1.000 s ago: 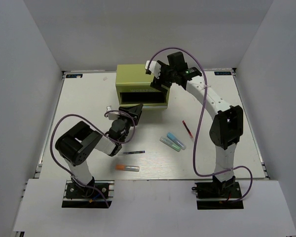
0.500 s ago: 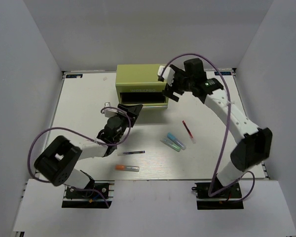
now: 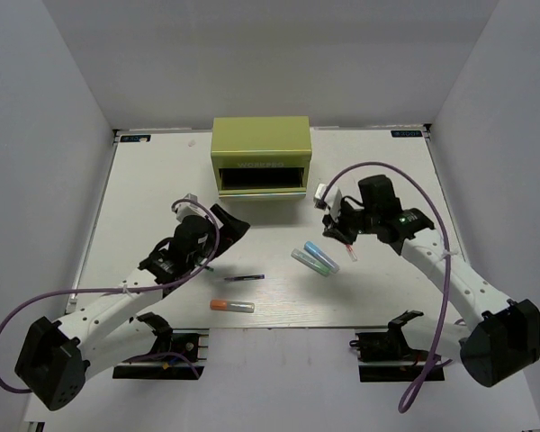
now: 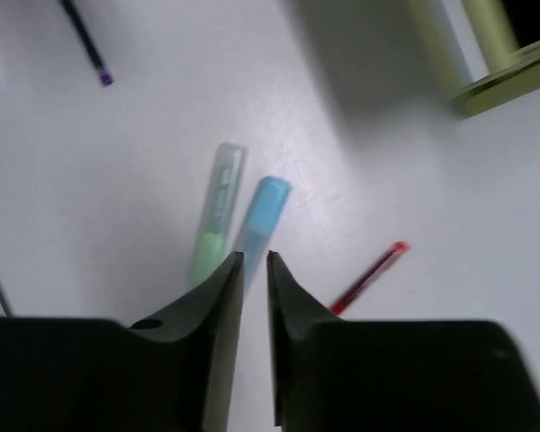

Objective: Sort the stationery into containers
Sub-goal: Pick up the stationery from the center of the board.

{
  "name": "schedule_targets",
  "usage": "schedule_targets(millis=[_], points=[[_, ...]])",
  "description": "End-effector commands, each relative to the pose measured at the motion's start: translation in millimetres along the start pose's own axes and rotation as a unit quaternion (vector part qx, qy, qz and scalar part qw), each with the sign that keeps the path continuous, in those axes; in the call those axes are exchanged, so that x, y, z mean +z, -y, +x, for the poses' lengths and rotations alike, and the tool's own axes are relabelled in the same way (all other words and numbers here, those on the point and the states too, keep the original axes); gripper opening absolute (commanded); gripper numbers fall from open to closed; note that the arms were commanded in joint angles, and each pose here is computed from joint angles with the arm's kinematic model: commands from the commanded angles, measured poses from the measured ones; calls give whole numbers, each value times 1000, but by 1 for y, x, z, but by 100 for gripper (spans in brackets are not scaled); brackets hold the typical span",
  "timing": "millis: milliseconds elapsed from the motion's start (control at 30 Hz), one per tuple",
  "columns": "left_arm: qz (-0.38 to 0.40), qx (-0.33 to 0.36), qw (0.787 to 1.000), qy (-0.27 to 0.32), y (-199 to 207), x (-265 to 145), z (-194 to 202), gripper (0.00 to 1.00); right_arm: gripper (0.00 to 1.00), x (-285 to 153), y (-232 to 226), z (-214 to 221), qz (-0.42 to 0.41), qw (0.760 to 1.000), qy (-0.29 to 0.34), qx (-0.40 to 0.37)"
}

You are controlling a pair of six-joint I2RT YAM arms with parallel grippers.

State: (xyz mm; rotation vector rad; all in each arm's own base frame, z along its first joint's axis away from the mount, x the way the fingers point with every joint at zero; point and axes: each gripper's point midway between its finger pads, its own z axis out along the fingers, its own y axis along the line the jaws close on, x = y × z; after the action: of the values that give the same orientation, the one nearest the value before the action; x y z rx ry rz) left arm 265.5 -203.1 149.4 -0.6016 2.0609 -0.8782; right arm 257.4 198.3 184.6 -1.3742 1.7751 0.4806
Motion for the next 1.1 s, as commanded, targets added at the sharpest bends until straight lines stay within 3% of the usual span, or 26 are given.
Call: schedule_targets(millis=[0, 133, 267, 567, 1067], points=[[-70, 38, 995, -59, -30, -19, 18, 100, 22, 6, -35, 24, -54, 996, -9, 64], [-96, 45, 992, -62, -35, -25, 14, 100, 46, 23, -48, 47, -77, 990, -31, 111], [-115, 36, 991, -57, -41, -29, 12, 100, 56, 47, -45, 66, -73, 983, -56, 157], [-137, -23, 989, -46, -56, -47, 14, 100, 56, 82, -12, 100, 12, 978, -103, 180], [-142, -100, 984, -45, -57, -60, 17, 100, 59, 101, -18, 130, 35, 970, -153, 183]])
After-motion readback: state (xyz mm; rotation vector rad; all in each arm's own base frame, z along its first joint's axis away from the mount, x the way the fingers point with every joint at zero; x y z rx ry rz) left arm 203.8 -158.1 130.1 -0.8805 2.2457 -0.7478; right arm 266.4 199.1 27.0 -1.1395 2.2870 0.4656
